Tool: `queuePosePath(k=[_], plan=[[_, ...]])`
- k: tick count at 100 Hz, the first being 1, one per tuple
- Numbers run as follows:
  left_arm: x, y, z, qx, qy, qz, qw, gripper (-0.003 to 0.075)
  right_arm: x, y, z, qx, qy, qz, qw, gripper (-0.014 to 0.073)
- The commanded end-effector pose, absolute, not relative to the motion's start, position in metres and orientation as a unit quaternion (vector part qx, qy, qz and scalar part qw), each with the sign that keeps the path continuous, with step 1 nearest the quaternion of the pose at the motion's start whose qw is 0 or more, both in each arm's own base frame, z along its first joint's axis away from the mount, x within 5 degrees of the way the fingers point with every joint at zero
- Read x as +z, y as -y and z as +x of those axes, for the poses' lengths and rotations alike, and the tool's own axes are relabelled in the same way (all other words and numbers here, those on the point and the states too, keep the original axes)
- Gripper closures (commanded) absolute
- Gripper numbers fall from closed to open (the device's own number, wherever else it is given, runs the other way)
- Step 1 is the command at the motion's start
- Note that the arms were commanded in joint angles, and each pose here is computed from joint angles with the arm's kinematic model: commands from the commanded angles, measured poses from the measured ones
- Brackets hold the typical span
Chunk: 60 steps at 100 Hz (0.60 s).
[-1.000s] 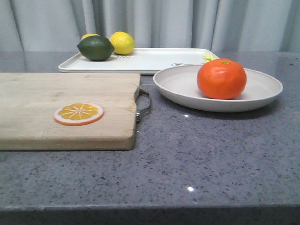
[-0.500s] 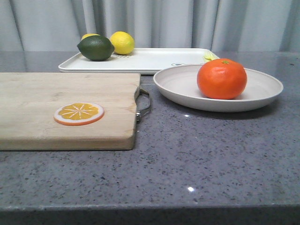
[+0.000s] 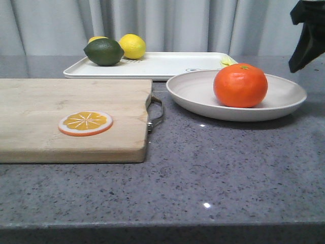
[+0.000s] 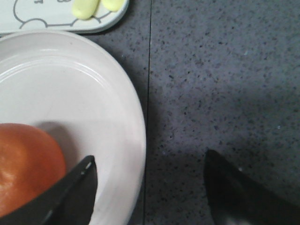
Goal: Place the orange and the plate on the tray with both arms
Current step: 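Move the right gripper down to the plate rim farthest from the board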
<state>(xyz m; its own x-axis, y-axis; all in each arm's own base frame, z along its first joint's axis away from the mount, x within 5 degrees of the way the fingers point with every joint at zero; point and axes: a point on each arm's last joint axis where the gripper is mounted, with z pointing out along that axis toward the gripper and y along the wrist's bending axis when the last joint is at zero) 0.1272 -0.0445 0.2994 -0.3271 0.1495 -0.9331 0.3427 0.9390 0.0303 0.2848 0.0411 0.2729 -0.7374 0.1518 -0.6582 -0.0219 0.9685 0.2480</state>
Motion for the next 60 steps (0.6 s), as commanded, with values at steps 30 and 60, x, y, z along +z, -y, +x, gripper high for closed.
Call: queuePosePath(k=[30,60], plan=[[0.315,0.044,0.129,-0.097,-0.781,0.136,0.602,0.0153,0.277,-0.043,0.298,0.128,-0.913,0.045,0.385,0.0100],[0.315,0.044,0.129,-0.097,-0.780,0.136,0.603,0.0153,0.272,-0.044,0.299,0.137,-0.918,0.053,0.368,0.0106]])
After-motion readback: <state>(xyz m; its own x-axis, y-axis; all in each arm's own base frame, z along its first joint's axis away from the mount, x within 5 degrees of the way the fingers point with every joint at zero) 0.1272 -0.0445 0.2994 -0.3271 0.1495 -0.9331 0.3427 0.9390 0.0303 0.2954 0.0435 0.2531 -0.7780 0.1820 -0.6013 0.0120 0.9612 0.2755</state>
